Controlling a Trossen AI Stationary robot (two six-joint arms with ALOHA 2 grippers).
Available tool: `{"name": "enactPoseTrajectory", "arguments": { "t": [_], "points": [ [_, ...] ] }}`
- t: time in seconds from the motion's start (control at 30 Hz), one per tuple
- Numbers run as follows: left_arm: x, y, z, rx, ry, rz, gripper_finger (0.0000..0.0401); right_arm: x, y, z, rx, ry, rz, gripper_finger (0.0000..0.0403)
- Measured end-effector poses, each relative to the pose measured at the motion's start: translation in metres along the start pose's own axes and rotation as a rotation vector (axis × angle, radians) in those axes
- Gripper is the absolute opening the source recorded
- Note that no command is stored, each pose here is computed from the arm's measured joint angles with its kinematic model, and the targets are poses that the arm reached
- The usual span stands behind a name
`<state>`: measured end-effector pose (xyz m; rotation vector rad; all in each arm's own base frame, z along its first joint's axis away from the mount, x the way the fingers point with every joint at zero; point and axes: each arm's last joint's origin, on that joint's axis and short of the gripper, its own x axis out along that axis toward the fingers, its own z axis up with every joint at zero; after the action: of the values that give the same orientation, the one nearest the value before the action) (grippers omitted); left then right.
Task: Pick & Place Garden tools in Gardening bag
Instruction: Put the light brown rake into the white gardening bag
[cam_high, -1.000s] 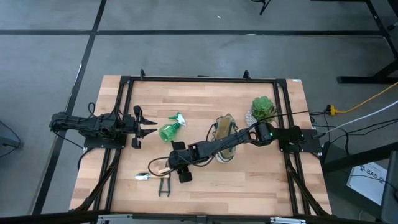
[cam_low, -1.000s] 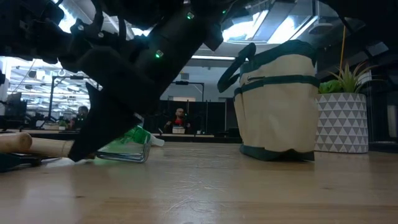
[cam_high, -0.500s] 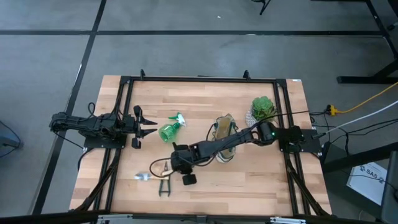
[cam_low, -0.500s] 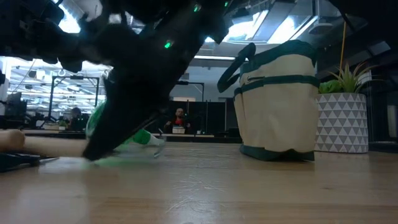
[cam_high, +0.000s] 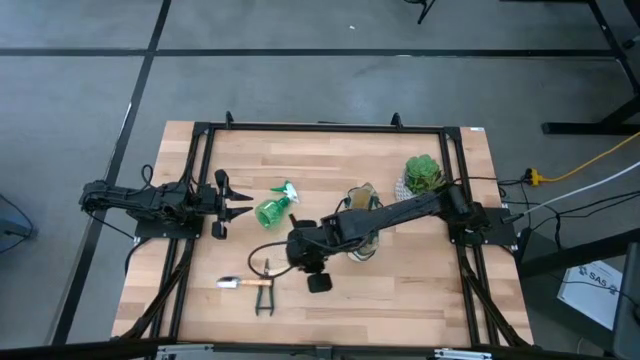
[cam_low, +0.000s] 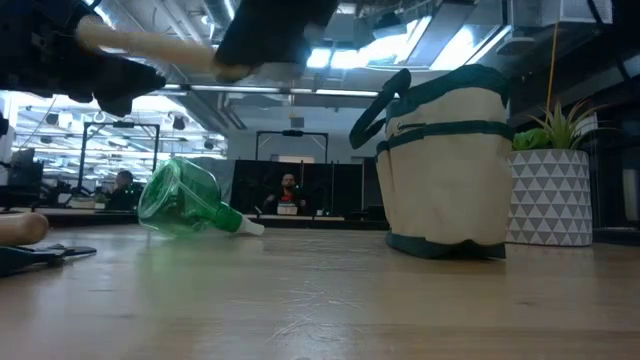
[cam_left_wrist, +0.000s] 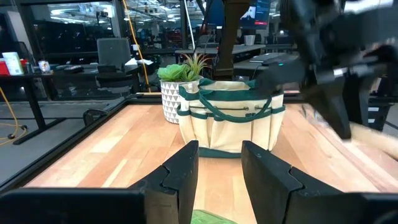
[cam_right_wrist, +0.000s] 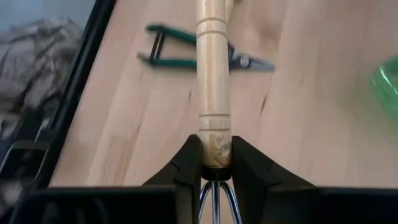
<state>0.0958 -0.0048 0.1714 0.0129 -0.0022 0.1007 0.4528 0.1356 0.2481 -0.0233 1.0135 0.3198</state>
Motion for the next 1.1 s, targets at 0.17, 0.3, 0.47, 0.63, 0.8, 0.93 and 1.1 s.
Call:
{"name": "enactPoseTrajectory", "arguments": {
  "t": [0.17,0.3,0.47,0.63,0.8,0.93,1.1],
  "points": [
    [0.0,0.0,0.0,0.0,0.0,0.0,0.0118,-0.037,0.009,-0.001,-0.009,0.013,-0.019,0.0062],
    [0.0,0.0,0.0,0.0,0.0,0.0,0.0118,-0.065,0.014,-0.006,0.003,0.037,-0.053,0.0062],
    [0.0,0.0,0.0,0.0,0.0,0.0,0.0118,-0.099,0.02,-0.016,0.002,0.086,-0.07,0.0062],
    [0.0,0.0,0.0,0.0,0.0,0.0,0.0118,-0.123,0.019,-0.031,0.022,0.158,-0.08,0.0062],
    [0.0,0.0,0.0,0.0,0.0,0.0,0.0118,-0.143,0.021,-0.056,0.118,0.155,-0.122,0.0062],
    [0.0,0.0,0.0,0.0,0.0,0.0,0.0118,-0.153,0.026,-0.087,0.213,0.096,-0.176,0.0062],
    [0.0,0.0,0.0,0.0,0.0,0.0,0.0118,-0.157,0.031,-0.123,0.281,-0.076,-0.194,0.0062]
  ]
}}
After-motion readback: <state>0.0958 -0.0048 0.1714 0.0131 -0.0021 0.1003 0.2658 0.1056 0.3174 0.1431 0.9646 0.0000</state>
